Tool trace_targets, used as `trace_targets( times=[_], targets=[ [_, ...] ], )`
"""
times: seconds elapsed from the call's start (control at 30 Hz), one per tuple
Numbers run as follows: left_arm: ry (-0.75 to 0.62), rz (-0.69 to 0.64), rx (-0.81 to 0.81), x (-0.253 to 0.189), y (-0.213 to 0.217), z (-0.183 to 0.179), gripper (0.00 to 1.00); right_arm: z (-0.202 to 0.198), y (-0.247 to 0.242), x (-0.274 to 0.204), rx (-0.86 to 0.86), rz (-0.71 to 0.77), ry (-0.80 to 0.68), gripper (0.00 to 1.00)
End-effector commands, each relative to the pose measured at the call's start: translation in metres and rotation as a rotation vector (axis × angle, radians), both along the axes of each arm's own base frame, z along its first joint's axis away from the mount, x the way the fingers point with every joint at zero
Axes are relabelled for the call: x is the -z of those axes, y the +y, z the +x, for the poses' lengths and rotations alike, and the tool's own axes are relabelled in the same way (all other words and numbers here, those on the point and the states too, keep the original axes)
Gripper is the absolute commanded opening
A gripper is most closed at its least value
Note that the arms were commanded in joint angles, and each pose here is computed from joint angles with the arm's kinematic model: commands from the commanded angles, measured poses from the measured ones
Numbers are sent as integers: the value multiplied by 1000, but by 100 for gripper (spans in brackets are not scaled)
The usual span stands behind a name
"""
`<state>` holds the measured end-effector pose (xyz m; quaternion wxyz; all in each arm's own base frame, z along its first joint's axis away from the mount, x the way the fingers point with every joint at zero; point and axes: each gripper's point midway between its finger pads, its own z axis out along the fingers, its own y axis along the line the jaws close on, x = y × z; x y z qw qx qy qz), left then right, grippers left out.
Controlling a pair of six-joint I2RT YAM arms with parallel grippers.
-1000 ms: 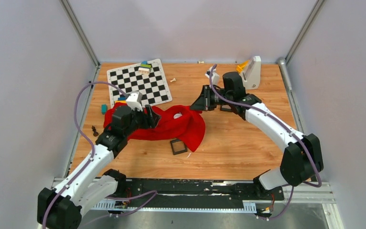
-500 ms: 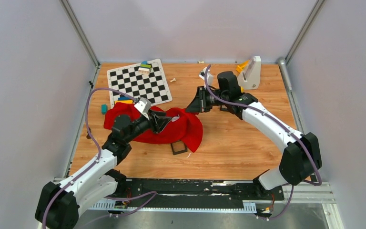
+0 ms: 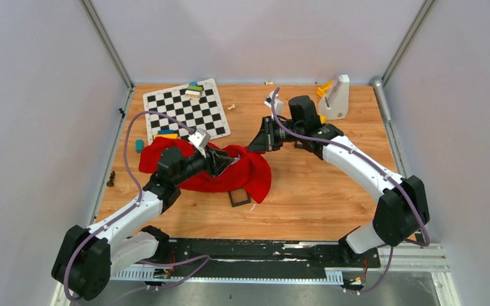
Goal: Remove the brooch from the garment
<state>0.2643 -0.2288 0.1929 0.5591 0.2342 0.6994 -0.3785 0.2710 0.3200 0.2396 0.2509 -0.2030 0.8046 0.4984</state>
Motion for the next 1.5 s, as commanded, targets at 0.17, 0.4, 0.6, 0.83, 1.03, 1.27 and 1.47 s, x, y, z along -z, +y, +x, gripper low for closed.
trace_targets(
  times=[0.17,0.4,0.6,0.83,1.03,1.27,1.47],
  targets=[
    [-30,16,41,-10,-11,12,42,-5,8,-25,-55,49,-44,0],
    [-2,38,61,-1,-15,15,36,-7,8,-25,-60,51,-40,0],
    [13,49,89,5,-18,10,24,-4,7,-21,-38,32,-41,0],
    [16,54,43,0,-11,12,0,13,-7,3,87,-75,-26,0],
    [3,-3,-56,-12,3,10,0,26,-24,43,214,-168,47,1],
    [35,-85,-95,-21,7,6,0,9,-9,60,115,-91,132,5],
    [99,-150,-107,-24,7,2,0,-6,-5,56,50,-24,105,13]
  ],
)
